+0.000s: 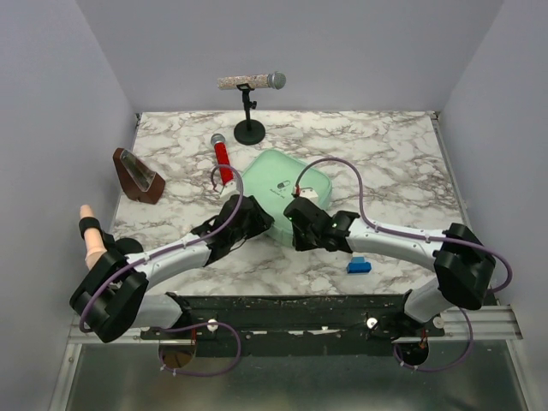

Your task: Organize the medicine kit

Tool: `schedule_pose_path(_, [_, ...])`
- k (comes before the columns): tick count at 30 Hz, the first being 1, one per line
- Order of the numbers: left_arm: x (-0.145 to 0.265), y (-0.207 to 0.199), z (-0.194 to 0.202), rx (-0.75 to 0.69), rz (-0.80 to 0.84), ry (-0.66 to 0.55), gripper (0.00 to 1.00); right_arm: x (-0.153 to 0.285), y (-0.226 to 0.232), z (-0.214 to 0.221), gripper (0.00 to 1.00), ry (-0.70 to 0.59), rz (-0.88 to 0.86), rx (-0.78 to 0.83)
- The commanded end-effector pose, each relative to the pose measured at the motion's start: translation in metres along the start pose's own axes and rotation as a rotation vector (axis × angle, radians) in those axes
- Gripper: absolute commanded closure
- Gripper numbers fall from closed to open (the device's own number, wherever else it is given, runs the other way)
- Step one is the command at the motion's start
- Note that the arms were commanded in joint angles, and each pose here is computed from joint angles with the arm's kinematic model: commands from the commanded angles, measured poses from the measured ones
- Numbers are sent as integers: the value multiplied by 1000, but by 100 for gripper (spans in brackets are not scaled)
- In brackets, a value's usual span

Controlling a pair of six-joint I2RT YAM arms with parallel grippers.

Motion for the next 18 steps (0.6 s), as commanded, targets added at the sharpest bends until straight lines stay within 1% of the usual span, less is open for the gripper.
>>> schedule_pose_path(1, [9,6,-1,-66,-3,26,32,10,-35,7,99,-14,109,104])
schedule_pose_path(3, [10,-2,-6,-87,27,17,20,14,-32,8,99,-14,98,128])
schedule_pose_path(4, [8,-4,-7,-98,33,17,17,16,-30,8,99,-17,98,143])
schedule_pose_path(5, [7,-8,-10,-108,35,19,15,18,-29,8,99,-21,98,150])
schedule_pose_path(7, [-1,-8,-11,-132,13,45,15,21,-25,9,99,-27,89,171])
schedule_pose_path(11, [-26,-8,-9,-194,-33,111,20,23,-12,13,99,-32,59,222])
schedule_pose_path(14, [-45,-9,-10,-215,-49,132,25,21,-3,11,99,-25,63,243])
schedule_pose_path(16, [-55,-8,-10,-224,-55,146,32,19,-5,8,99,-31,96,245])
schedule_pose_path(17, [-58,-9,-11,-232,-56,147,37,20,-8,6,99,-41,119,249])
schedule_pose_path(18, [-62,-7,-12,-241,-62,149,46,20,-11,4,99,-47,138,248])
Point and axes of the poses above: each gripper's point midway between its finger pads, its own x axis back along the fingers, its own y axis along the line the jaws close on, z = x × y, the point moved 2 cm from there along x, back along the fingers, and after that the axes turned 4 degrees about -x, right-handed, at the moved point
